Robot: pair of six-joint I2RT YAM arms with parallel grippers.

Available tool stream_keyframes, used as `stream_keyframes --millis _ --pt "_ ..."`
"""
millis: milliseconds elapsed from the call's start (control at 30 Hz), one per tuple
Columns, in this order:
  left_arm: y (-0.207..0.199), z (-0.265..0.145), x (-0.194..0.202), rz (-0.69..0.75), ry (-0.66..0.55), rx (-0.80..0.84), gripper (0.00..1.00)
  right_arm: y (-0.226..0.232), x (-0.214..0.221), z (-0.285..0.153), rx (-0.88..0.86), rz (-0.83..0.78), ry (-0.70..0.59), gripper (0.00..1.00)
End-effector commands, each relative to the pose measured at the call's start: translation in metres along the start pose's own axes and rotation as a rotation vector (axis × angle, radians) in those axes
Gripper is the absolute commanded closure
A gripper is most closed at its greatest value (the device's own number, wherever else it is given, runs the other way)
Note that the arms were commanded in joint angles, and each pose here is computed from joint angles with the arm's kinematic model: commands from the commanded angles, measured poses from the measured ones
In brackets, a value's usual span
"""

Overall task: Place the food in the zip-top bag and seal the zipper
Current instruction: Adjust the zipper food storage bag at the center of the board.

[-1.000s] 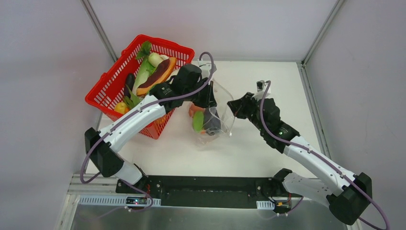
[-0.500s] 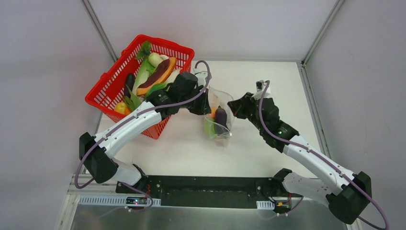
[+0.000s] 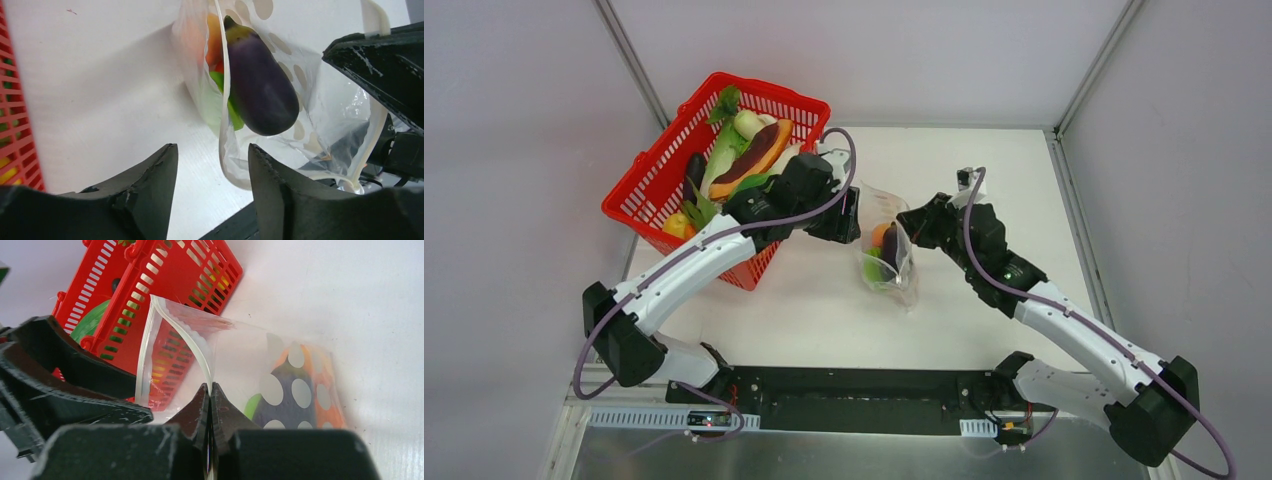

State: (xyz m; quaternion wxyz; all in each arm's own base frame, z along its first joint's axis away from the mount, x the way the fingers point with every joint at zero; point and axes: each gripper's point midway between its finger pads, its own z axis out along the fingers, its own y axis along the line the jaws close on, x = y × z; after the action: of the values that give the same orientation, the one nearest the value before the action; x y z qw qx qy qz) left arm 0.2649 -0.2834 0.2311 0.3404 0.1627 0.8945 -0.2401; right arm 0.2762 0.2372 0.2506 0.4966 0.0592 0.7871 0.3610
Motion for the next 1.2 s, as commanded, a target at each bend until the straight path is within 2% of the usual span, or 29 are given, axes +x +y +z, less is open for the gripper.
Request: stream_keyframes --millis 0,67,233,367,467,633,867,1000,1167 --pt "0.006 -0.034 -0.015 0.033 -0.086 -0.027 0.41 0.021 -0.02 0.001 -0.067 0.025 -0.051 1.0" --pt "0.006 -0.043 -0.018 0.051 -0.095 -0.027 0.36 0.021 -0.02 0.001 -0.066 0.023 -0.051 1.0" --pt "0.016 -0.068 -0.032 0.084 -0.175 -0.075 0.18 0.019 -0.016 0.003 -0.06 0.023 -0.038 1.0" --pt "0.048 -0.088 -0.041 0.077 -0.232 -0.195 0.06 0.018 -0.016 0.003 -0.057 0.021 -0.038 1.0" --pt "0.077 -0.107 -0.049 0.026 -0.274 -0.267 0.02 0.018 -0.017 0.003 -0.056 0.016 -0.043 1.0" --pt "0.138 -0.136 -0.062 -0.082 -0.379 -0.405 0.01 0.018 -0.017 0.004 -0.055 0.014 -0.04 1.0" --pt "0.217 -0.153 -0.078 -0.154 -0.401 -0.622 0.03 0.02 -0.014 0.006 -0.063 0.02 -0.025 1.0" --pt "0.253 -0.149 -0.089 -0.189 -0.346 -0.69 0.12 0.021 -0.012 0.006 -0.07 0.022 -0.018 1.0" --pt "0.302 -0.146 -0.103 -0.178 -0.302 -0.842 0.14 0.02 -0.012 0.004 -0.07 0.021 -0.022 1.0"
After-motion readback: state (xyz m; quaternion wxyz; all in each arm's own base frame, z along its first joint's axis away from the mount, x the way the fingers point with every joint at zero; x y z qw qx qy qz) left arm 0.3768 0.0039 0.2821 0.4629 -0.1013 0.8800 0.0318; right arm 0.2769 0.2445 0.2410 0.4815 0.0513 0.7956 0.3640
